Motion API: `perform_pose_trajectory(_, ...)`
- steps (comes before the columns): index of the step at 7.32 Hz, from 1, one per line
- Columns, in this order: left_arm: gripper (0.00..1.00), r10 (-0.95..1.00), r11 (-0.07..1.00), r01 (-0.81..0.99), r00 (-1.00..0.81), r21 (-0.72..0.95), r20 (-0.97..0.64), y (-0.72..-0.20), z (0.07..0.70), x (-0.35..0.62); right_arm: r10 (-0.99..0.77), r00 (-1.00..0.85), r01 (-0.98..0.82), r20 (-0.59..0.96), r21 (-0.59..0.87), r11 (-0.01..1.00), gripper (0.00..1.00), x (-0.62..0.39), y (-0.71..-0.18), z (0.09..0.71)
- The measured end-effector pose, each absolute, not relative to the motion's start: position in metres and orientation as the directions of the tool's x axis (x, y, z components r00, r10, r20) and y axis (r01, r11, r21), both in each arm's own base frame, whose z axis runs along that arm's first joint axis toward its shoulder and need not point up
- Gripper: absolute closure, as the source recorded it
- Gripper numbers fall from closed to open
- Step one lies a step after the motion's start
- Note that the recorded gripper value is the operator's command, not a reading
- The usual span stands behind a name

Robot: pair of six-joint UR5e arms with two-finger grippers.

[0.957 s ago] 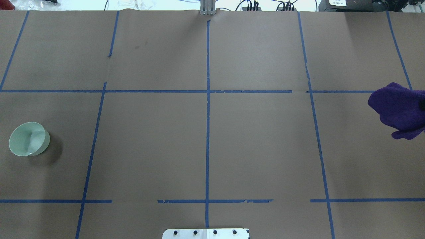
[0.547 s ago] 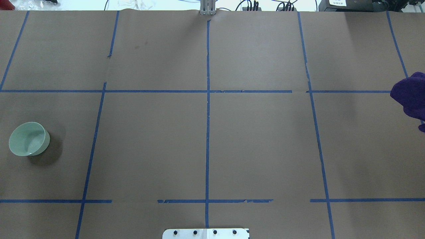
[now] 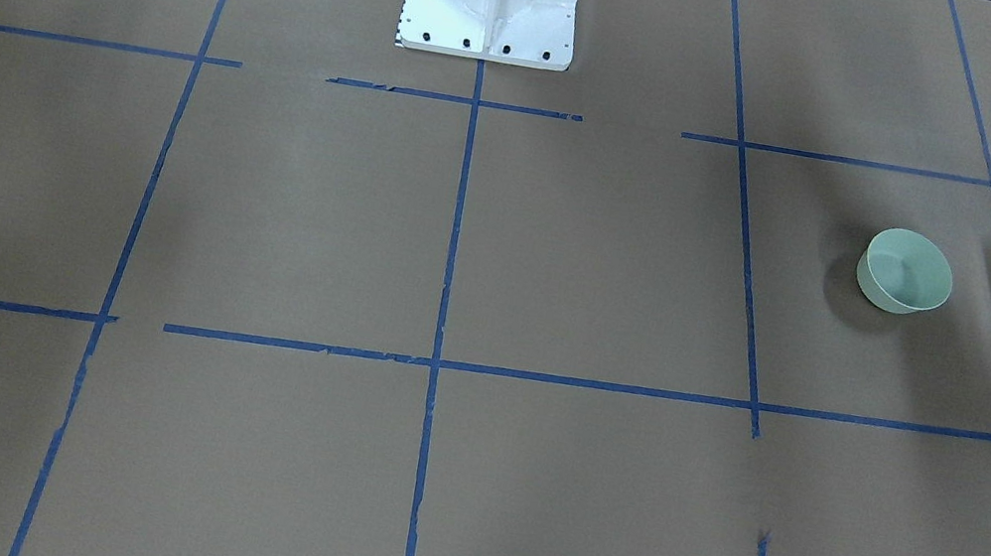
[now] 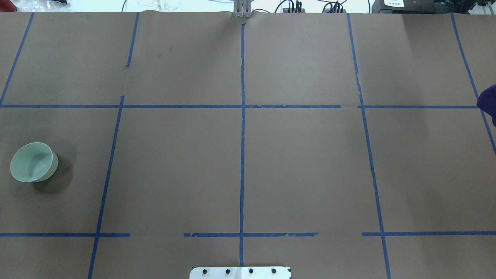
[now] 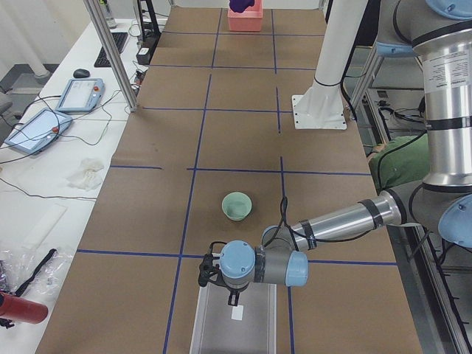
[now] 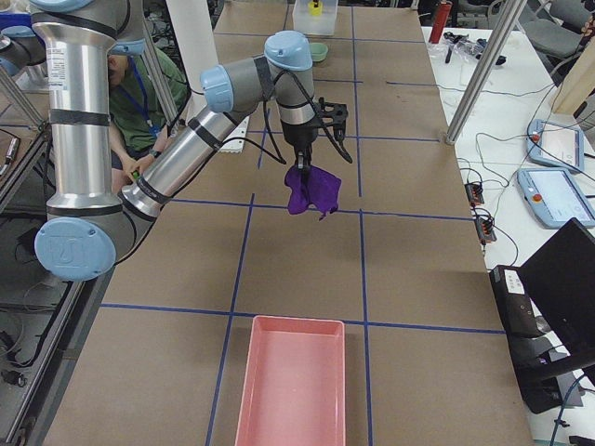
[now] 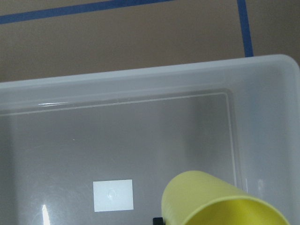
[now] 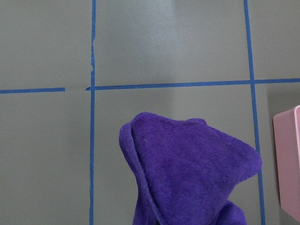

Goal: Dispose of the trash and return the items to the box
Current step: 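Drop the yellow cup into the clear bin while the right gripper lifts the cloth, then carry the purple cloth with the right gripper over the pink bin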

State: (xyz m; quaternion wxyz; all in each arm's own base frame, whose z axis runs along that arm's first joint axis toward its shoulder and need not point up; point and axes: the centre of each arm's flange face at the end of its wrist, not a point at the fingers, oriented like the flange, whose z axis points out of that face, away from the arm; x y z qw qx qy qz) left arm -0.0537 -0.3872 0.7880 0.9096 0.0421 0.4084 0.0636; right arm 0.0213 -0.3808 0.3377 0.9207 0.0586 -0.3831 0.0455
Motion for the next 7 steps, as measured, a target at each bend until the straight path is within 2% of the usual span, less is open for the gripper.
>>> perform_pose_trajectory(1,0.90,0.154,0.988,-0.087,0.644,0.129,-0.749,-0.386,0.790,-0.050,0.030,0.708,-0.124,0.705,0.084,0.989,1.00,0.030,-0.380,0.340)
perform_pose_trajectory(3,0.24,0.163,0.987,-0.098,0.629,0.131,-0.760,-0.387,0.790,-0.044,0.021,0.716,-0.121,0.698,0.094,0.988,1.00,0.040,-0.379,0.344)
perform_pose_trajectory(4,0.14,0.172,0.985,-0.103,0.626,0.138,-0.761,-0.387,0.789,-0.042,0.021,0.718,-0.122,0.696,0.097,0.988,1.00,0.043,-0.379,0.344)
perform_pose_trajectory(6,0.01,0.211,0.977,-0.108,0.625,0.185,-0.751,-0.390,0.785,-0.041,0.026,0.721,-0.128,0.692,0.096,0.987,1.00,0.046,-0.379,0.345)
perform_pose_trajectory(7,0.00,0.239,0.969,-0.108,0.628,0.221,-0.741,-0.394,0.778,-0.041,0.031,0.722,-0.134,0.691,0.096,0.986,1.00,0.048,-0.378,0.346)
